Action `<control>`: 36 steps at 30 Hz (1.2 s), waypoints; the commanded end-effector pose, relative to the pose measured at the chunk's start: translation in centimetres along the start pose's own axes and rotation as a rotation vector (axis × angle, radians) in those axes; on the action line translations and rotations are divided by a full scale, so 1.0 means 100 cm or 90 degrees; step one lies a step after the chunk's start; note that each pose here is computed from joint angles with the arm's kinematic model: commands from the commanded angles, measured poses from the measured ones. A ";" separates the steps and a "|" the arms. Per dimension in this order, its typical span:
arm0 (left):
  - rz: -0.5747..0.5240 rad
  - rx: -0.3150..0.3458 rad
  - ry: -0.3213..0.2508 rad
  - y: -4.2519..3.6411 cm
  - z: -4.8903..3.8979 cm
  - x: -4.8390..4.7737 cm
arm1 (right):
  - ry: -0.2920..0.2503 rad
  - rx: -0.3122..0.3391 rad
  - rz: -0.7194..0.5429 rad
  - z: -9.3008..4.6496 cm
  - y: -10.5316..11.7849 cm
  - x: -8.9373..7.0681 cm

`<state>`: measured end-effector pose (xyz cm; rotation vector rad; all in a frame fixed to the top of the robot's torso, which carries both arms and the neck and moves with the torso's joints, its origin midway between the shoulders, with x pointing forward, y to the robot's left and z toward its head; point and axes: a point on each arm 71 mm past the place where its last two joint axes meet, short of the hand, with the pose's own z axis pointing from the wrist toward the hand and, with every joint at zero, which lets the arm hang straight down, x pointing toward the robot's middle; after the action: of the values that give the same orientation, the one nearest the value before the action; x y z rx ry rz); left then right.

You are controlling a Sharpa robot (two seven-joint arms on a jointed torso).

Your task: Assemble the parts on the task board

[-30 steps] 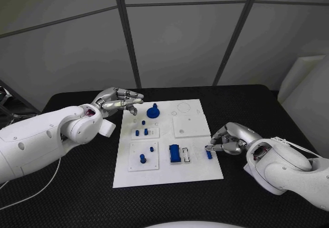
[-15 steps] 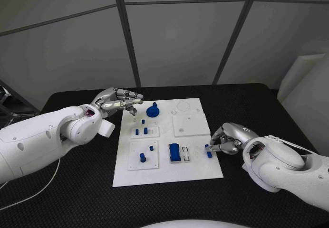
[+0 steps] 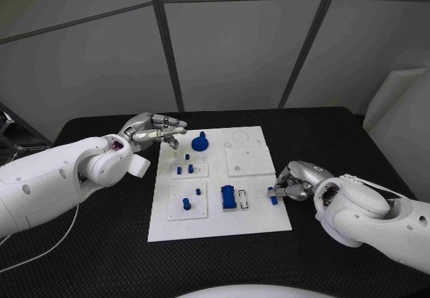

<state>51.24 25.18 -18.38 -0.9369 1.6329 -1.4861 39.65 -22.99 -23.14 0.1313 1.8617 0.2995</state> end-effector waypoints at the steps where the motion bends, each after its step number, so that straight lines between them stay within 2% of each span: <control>1: -0.004 0.003 0.006 -0.0012 0.0000 0.0008 | 0.029 0.010 -0.027 0.000 0.000 0.004; 8: -0.004 0.003 0.005 -0.0011 -0.0003 0.0002 | 0.051 0.011 -0.042 -0.002 0.004 0.009; 26: -0.005 0.002 0.008 -0.0009 0.0000 0.0008 | 0.067 -0.003 -0.128 -0.001 0.018 0.018; 36: -0.005 0.001 0.009 -0.0007 0.0002 0.0012 | 0.047 0.007 -0.083 -0.003 0.023 0.017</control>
<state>51.22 25.21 -18.42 -0.9374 1.6362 -1.4864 39.18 -20.00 -22.95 -0.0359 1.8764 0.2551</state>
